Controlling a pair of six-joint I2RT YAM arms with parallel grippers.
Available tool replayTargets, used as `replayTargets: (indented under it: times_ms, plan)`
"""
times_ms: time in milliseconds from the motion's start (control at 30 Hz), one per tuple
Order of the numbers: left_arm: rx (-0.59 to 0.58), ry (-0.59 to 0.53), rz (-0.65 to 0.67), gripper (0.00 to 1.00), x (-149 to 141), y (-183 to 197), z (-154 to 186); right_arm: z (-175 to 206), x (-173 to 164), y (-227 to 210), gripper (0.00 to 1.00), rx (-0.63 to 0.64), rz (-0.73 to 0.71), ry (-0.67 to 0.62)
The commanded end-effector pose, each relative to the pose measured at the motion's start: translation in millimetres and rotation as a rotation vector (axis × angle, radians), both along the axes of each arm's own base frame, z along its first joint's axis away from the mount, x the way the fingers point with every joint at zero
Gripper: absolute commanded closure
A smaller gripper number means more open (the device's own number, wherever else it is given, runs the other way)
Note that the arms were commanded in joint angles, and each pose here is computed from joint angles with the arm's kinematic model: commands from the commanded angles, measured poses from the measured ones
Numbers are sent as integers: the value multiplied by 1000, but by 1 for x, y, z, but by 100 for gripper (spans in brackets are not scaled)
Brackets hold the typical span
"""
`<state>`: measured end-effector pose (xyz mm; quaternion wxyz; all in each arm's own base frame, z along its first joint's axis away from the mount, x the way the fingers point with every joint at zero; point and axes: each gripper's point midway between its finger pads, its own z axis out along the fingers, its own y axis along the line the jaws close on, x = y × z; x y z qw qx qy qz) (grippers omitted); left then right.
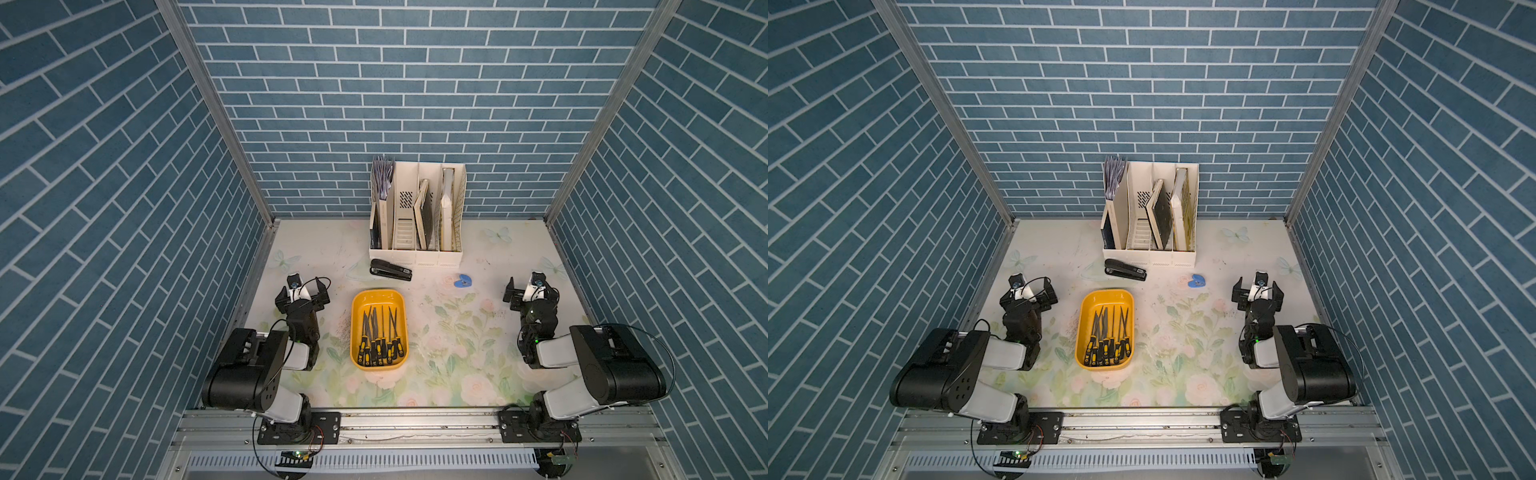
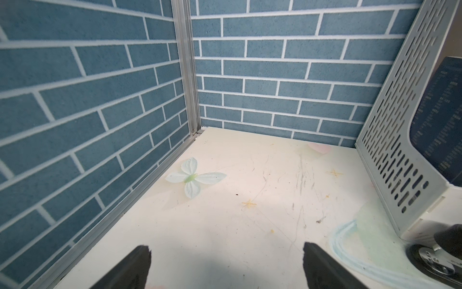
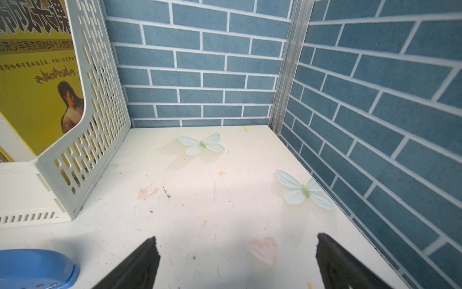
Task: Put the file tool into the storage box
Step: Reset both arms
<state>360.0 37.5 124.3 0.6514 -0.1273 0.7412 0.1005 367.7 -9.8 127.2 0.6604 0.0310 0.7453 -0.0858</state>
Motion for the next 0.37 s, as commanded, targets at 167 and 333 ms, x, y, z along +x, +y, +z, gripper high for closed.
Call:
replayTargets:
  times_ms: [167,333]
  plan:
    - [7,-26,6,0,1,1,7,1,0,0,0,4,5,-10]
    - [6,-27,7,0,1,1,7,1,-1,-1,0,5,5,-14]
